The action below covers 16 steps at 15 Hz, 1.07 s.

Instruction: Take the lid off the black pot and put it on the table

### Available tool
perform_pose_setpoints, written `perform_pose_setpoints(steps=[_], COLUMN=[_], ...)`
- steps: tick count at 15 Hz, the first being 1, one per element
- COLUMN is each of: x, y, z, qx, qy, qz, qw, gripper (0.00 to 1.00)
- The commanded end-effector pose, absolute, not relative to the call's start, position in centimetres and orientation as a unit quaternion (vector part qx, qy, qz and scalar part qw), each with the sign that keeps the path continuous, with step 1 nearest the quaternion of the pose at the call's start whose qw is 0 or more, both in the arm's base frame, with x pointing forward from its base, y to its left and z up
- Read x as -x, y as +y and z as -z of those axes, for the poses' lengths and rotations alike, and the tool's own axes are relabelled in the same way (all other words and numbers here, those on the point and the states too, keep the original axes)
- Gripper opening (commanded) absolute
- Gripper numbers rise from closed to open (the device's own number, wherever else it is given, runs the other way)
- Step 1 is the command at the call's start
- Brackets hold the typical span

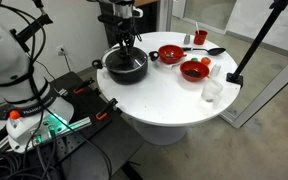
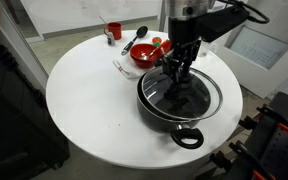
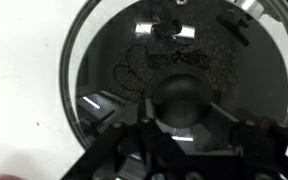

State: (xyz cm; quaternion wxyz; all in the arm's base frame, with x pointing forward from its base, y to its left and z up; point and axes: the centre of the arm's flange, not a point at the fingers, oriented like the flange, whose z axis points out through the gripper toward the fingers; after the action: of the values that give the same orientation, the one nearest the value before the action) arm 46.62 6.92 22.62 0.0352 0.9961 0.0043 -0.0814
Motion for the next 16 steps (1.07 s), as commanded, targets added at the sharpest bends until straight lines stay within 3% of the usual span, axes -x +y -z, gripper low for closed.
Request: perform_pose_setpoints(steps=[1, 8, 16], x=[-43.8, -42.1, -43.6], y=[5.3, 0.6, -10.9], z=[-27.4, -33.0, -35.2], qx=[-0.998, -1.0, -0.995], qy=[0.012, 0.004, -0.095], qz=[0.06, 0.014, -0.007], qw=[0.018, 0.003, 0.001], gripper=[0.25, 0.25, 0.25])
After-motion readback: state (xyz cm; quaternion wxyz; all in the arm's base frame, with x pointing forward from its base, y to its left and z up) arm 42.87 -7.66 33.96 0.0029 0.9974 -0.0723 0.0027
